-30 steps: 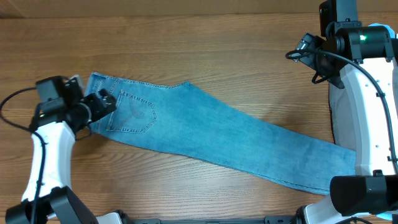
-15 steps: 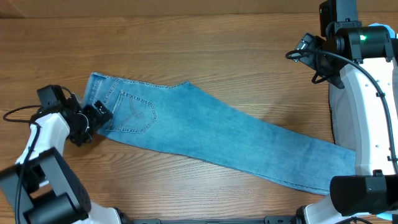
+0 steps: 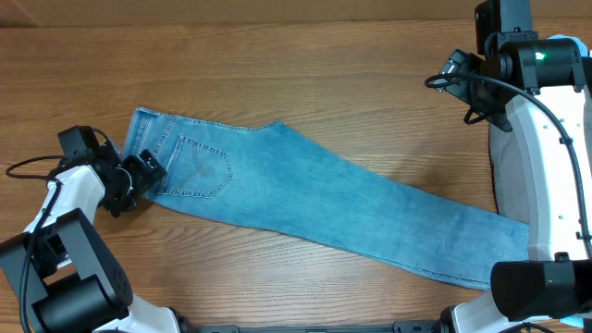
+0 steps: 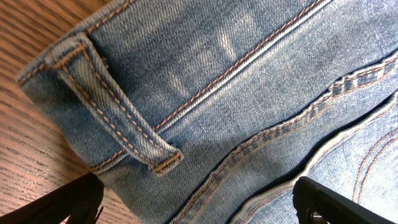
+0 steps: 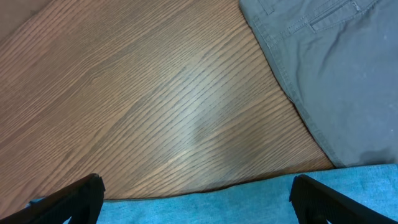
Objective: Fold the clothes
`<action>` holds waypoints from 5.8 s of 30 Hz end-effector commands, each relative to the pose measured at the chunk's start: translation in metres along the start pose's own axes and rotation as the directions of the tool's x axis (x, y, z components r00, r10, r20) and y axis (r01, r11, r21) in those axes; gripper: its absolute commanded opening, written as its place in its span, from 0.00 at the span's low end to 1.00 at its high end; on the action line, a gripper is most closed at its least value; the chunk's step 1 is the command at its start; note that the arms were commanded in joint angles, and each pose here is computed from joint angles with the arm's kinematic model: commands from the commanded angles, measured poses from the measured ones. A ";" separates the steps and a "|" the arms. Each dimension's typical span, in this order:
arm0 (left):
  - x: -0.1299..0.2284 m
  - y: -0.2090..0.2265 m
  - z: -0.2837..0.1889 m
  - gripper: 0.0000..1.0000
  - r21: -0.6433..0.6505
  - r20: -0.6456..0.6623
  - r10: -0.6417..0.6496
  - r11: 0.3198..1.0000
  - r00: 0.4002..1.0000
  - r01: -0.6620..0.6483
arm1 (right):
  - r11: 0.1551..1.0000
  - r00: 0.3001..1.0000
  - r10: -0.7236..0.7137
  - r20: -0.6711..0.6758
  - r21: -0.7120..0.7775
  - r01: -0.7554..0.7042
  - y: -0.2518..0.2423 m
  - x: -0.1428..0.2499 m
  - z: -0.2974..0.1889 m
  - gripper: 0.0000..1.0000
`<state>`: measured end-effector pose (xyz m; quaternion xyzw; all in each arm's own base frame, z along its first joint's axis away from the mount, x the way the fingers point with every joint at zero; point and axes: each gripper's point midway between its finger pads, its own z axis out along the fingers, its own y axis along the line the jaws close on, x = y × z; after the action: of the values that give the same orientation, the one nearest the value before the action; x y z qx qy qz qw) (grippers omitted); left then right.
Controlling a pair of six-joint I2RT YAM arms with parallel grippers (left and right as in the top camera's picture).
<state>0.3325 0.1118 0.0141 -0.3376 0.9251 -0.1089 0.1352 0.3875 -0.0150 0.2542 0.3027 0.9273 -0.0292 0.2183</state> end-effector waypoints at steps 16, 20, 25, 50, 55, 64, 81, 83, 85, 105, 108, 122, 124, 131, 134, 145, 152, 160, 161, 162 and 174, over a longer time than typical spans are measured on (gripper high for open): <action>-0.005 -0.001 0.038 0.43 0.056 -0.041 -0.025 0.998 0.999 0.027 | 1.000 1.000 0.011 0.020 0.005 -0.011 -0.003 -0.004 -0.004 1.00; -0.014 -0.003 0.038 0.08 0.064 -0.002 -0.041 0.997 0.999 0.041 | 1.000 1.000 0.011 0.019 0.005 -0.011 -0.003 -0.004 -0.004 1.00; -0.028 0.011 0.038 0.04 -0.020 0.068 -0.109 0.994 0.992 0.111 | 1.000 1.000 0.011 0.020 0.005 -0.011 -0.003 -0.004 -0.004 1.00; -0.082 0.192 -0.022 0.57 -0.125 0.396 -0.525 0.782 0.753 0.611 | 1.000 1.000 0.011 0.019 0.005 -0.011 -0.003 -0.004 -0.004 1.00; -0.088 0.164 -0.017 0.77 -0.025 0.331 -0.521 0.829 0.787 0.559 | 1.000 1.000 0.011 0.019 0.005 -0.011 -0.003 -0.004 -0.004 1.00; -0.085 0.155 -0.037 0.91 -0.072 0.250 -0.548 0.812 0.798 0.580 | 1.000 1.000 0.011 0.020 0.005 -0.011 -0.003 -0.004 -0.004 1.00; -0.120 0.037 -0.162 1.00 0.166 0.292 -0.429 0.903 0.855 0.397 | 1.000 1.000 0.011 0.019 0.005 -0.011 -0.003 -0.004 -0.004 1.00; -0.107 -0.005 -0.167 1.00 0.278 0.219 -0.338 0.921 0.915 0.274 | 1.000 1.000 0.011 0.019 0.005 -0.011 -0.003 -0.004 -0.004 1.00; -0.096 -0.027 -0.164 1.00 0.327 0.162 -0.293 0.917 0.942 0.229 | 1.000 1.000 0.011 0.020 0.005 -0.011 -0.003 -0.004 -0.004 1.00; 0.101 -0.168 -0.106 1.00 -0.020 -0.170 0.448 0.889 0.878 -0.457 | 0.998 0.992 -0.054 -0.110 -0.024 0.052 -0.003 0.024 -0.005 1.00; 0.121 -0.168 -0.107 1.00 -0.153 -0.160 0.438 0.874 0.885 -0.460 | 0.995 0.975 -0.073 -0.211 0.055 0.087 -0.024 0.048 -0.008 1.00; 0.170 -0.167 -0.101 1.00 -0.211 -0.231 0.567 0.764 0.791 -0.609 | 0.993 0.836 -0.063 -0.545 0.046 0.105 -0.043 0.174 0.107 0.04; 0.172 -0.163 -0.096 1.00 -0.216 -0.241 0.565 0.762 0.789 -0.611 | 0.996 0.817 -0.059 -0.573 0.022 0.088 -0.043 0.193 0.122 0.04; 0.174 -0.161 -0.084 1.00 -0.208 -0.236 0.565 0.765 0.791 -0.609 | 0.998 0.795 -0.054 -0.604 -0.052 0.029 -0.043 0.233 0.155 0.04; 0.175 -0.162 -0.083 1.00 -0.202 -0.232 0.565 0.768 0.791 -0.608 | 0.998 0.808 -0.027 -0.588 -0.062 -0.011 -0.043 0.241 0.168 0.04; 0.172 -0.169 -0.081 1.00 -0.188 -0.206 0.571 0.774 0.795 -0.604 | 0.989 0.872 -0.001 -0.489 -0.130 -0.071 -0.024 0.225 0.193 0.04; 0.168 -0.173 -0.079 1.00 -0.185 -0.181 0.576 0.777 0.798 -0.602 | 0.983 0.903 0.090 -0.421 -0.108 -0.148 -0.015 0.209 0.221 0.04; 0.162 -0.177 -0.078 1.00 -0.188 -0.152 0.586 0.773 0.796 -0.606 | 0.972 0.914 0.212 -0.347 -0.020 -0.233 -0.043 0.175 0.230 0.10; 0.162 -0.177 -0.078 1.00 -0.191 -0.151 0.586 0.773 0.796 -0.605 | 0.972 0.914 0.211 -0.346 -0.021 -0.232 -0.045 0.172 0.230 0.12; 0.161 -0.177 -0.078 1.00 -0.194 -0.149 0.587 0.772 0.796 -0.605 | 0.975 0.916 0.195 -0.351 -0.033 -0.220 -0.047 0.165 0.228 0.16; 0.161 -0.175 -0.078 1.00 -0.201 -0.155 0.586 0.770 0.795 -0.606 | 0.997 0.905 0.068 -0.421 0.008 -0.072 -0.060 0.103 0.159 1.00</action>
<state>0.2924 -0.1218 0.1114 -0.0257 0.9960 0.0279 0.0812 0.3267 -0.0159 0.0432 0.3461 0.9347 0.0800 -0.0123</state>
